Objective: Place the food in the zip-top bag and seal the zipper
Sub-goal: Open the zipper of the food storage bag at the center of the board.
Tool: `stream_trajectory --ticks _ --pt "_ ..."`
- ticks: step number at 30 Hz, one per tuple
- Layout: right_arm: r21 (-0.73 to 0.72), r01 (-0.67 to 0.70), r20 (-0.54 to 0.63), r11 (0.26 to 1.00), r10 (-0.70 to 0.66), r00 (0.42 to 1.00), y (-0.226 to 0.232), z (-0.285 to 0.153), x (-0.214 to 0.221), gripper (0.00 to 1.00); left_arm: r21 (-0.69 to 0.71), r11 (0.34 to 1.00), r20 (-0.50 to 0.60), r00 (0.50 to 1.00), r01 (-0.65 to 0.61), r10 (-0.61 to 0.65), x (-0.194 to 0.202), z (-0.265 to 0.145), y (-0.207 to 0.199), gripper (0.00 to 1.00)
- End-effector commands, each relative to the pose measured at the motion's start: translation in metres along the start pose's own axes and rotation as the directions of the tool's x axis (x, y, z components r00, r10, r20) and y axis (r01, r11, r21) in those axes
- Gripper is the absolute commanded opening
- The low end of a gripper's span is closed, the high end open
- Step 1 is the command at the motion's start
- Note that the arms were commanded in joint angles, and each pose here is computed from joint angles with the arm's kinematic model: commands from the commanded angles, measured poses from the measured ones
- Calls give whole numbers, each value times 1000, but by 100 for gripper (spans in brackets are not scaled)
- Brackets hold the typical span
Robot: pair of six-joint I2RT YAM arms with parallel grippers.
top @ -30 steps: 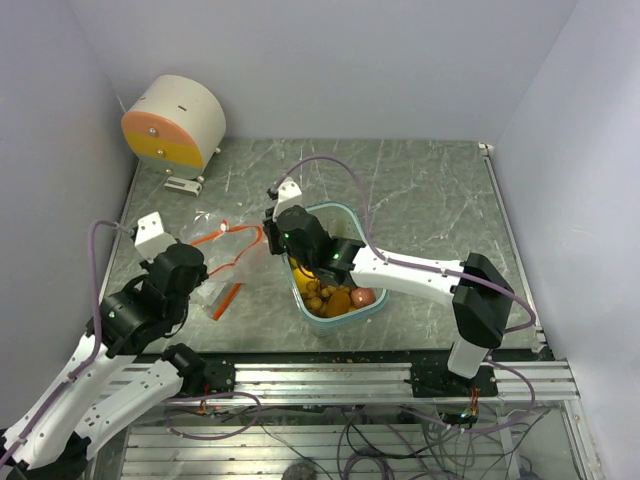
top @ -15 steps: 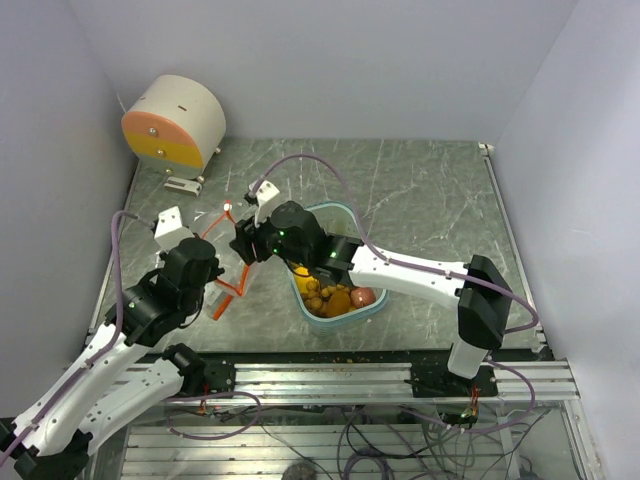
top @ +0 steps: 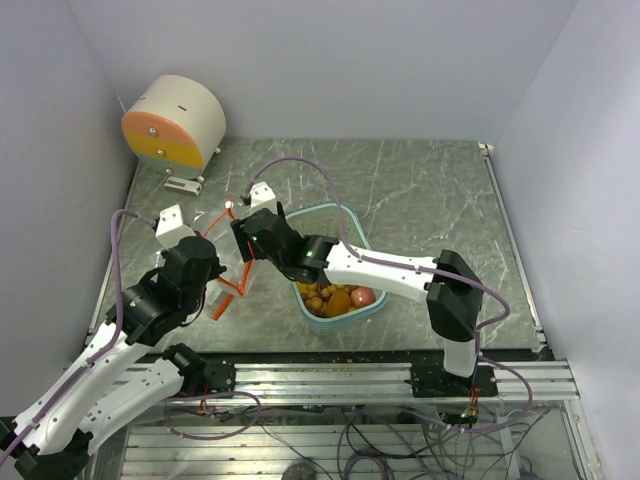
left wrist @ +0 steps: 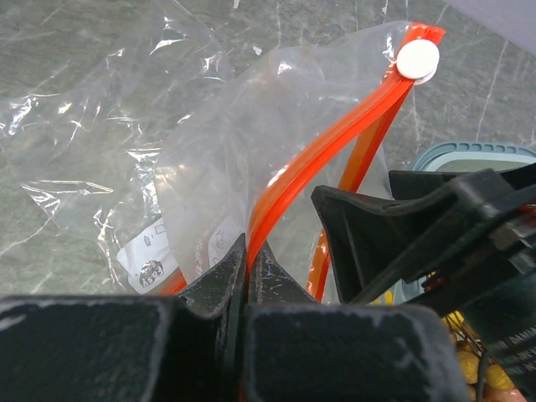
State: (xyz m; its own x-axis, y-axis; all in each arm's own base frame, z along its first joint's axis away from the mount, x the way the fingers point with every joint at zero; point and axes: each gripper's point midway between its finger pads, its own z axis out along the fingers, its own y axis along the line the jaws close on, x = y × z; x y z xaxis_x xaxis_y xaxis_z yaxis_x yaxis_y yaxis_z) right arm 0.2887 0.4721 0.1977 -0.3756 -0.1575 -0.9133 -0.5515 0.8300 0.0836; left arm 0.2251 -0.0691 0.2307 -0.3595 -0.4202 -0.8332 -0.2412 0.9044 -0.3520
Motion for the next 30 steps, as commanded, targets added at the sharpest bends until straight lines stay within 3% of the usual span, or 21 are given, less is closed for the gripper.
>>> stream_trajectory --ticks 1,5,9,11,13,18,25,27,30 --pt "84 -45 13 995 44 999 -8 5 -4 65 46 998 33 999 42 -43 -15 -5 -12 7" --pt "117 -53 11 992 52 999 -12 11 1 57 60 997 30 999 43 -45 -15 -6 -14 7" --pt "220 -36 15 975 33 999 -37 10 5 21 -29 1000 41 999 -2 4 -23 -13 6 7" --pt "236 -55 7 970 55 998 -54 9 7 11 -118 992 53 998 -38 44 -34 -25 26 7" --pt "227 -87 -3 970 90 996 -67 10 12 8 -172 984 78 995 -50 64 -49 -37 41 7" --pt "149 -147 8 978 148 989 -74 8 14 7 -238 970 155 985 -39 77 -81 -67 66 7" --pt "-265 -167 13 950 177 984 -7 -16 -9 8 -175 984 115 992 -39 60 -54 -44 51 7" --pt "-322 -160 -9 933 166 986 4 -22 -11 19 -155 987 80 995 -47 60 -37 -29 41 7" --pt "-349 -151 -23 925 152 988 8 -28 -12 45 -138 989 38 997 -57 62 -17 -9 28 7"
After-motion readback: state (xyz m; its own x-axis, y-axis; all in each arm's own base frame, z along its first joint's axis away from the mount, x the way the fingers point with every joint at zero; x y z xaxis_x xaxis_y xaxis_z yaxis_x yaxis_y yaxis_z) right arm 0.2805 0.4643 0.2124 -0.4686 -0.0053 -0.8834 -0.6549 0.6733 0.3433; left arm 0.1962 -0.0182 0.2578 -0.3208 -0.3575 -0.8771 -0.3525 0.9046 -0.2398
